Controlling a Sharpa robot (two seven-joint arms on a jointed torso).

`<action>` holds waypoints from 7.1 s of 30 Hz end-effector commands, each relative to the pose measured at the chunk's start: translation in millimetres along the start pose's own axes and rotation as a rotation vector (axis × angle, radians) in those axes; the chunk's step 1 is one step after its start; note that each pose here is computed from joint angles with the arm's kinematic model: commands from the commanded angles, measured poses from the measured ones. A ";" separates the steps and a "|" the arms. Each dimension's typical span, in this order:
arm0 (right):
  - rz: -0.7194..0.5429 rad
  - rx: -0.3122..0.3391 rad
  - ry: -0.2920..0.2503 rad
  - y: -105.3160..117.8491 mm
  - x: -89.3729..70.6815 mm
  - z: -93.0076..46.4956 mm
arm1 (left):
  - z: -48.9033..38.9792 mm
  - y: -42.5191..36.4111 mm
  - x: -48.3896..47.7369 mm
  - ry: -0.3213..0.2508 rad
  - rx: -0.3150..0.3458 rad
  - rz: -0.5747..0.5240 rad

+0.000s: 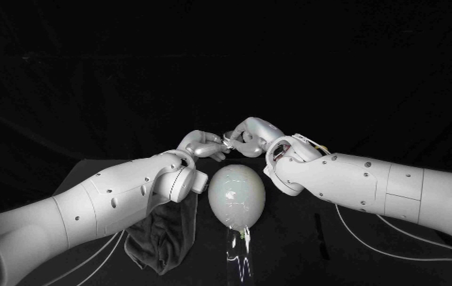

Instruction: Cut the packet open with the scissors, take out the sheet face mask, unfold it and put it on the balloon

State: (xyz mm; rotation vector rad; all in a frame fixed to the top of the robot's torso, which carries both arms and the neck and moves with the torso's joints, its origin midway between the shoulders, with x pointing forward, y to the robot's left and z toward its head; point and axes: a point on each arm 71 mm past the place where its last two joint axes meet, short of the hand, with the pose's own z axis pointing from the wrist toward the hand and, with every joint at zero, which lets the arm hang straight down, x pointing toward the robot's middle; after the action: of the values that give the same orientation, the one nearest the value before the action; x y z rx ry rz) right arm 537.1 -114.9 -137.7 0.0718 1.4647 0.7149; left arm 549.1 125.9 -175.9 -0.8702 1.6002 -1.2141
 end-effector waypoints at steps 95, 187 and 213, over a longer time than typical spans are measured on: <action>0.417 0.058 -0.121 -29.0 -68.1 -60.6 | -200.2 121.0 -124.8 0.150 -0.680 0.098; 0.447 -0.018 0.068 2.1 -36.6 -38.6 | -20.0 -19.9 -18.1 0.239 0.243 0.008; 0.447 -0.032 0.028 4.4 -40.4 -36.9 | -15.5 -16.7 -12.8 0.267 0.198 -0.098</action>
State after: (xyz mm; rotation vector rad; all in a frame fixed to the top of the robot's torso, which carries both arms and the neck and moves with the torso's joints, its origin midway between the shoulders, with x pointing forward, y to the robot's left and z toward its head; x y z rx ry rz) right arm 504.1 -145.9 -107.7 0.3889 1.4962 1.0934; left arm 539.4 140.7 -156.1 -0.6562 1.6234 -1.5336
